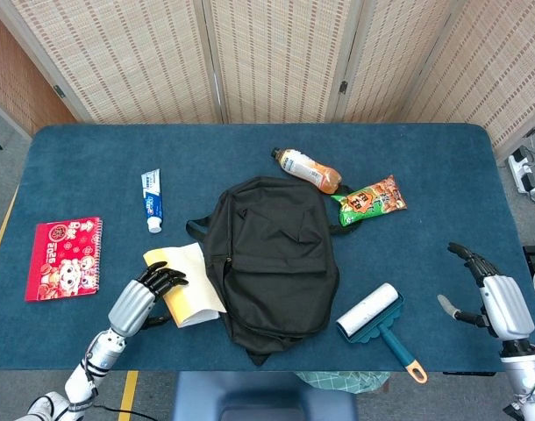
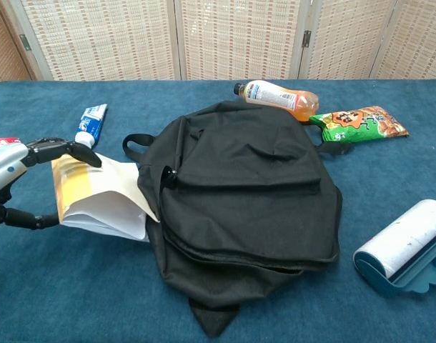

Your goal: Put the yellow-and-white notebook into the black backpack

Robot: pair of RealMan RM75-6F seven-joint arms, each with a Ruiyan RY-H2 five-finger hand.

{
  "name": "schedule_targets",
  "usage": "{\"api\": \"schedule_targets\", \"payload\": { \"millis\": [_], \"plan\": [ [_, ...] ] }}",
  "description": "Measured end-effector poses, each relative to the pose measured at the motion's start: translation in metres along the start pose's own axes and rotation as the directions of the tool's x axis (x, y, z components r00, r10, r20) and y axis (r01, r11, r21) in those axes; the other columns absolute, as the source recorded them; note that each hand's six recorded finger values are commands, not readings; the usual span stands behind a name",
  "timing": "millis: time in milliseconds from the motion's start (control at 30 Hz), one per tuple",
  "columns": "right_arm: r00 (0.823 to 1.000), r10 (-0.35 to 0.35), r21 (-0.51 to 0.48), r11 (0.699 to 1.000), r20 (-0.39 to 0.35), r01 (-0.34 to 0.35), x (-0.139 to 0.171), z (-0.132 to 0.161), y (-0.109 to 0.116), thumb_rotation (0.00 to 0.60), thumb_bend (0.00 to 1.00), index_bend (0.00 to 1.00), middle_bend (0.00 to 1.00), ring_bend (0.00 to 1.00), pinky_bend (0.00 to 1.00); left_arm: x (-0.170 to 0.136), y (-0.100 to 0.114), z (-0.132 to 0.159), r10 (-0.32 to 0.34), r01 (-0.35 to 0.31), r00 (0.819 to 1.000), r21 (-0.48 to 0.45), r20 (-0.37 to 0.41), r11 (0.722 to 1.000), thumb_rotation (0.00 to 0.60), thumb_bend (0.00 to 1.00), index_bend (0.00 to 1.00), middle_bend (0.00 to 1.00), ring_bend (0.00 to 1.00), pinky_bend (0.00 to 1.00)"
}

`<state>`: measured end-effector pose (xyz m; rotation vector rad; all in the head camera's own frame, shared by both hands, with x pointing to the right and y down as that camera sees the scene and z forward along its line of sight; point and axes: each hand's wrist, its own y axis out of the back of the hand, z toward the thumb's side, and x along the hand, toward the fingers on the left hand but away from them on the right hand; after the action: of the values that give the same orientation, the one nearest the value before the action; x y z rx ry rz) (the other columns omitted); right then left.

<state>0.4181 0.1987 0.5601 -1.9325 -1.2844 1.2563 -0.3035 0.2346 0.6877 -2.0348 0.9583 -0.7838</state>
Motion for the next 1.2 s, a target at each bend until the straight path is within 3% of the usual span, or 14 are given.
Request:
{"api": "schedule_targets", "payload": {
  "millis": [400, 967, 1200],
  "plan": [
    [1.0, 0.012, 0.003, 1.0, 0.003, -0.012, -0.002, 0.0, -0.003, 0.6, 0.31, 0.15, 0.21, 0.21, 0.28, -0.001, 0.001, 0.0, 0.071, -0.071, 0.997, 0.001, -0.014, 0.997, 0.6, 0.38, 0.54, 0.37, 0.33, 0.22],
    [1.0, 0.018, 0.007, 1.0, 0.0, -0.018, -0.004, 0.002, -0.005, 0.6, 0.31, 0.15, 0.21, 0.21, 0.28, -0.008, 0.003, -0.004, 0.084, -0.084, 0.996, 0.023, 0.002, 0.996, 0.6, 0.48, 0.62, 0.41, 0.35, 0.22],
    [1.0, 0.023, 0.011, 1.0, -0.003, -0.023, -0.005, 0.003, -0.006, 0.6, 0.31, 0.15, 0.21, 0.21, 0.28, -0.013, 0.01, -0.004, 0.122, -0.122, 0.992, 0.03, 0.008, 0.992, 0.6, 0.48, 0.67, 0.45, 0.38, 0.24]
  ]
}}
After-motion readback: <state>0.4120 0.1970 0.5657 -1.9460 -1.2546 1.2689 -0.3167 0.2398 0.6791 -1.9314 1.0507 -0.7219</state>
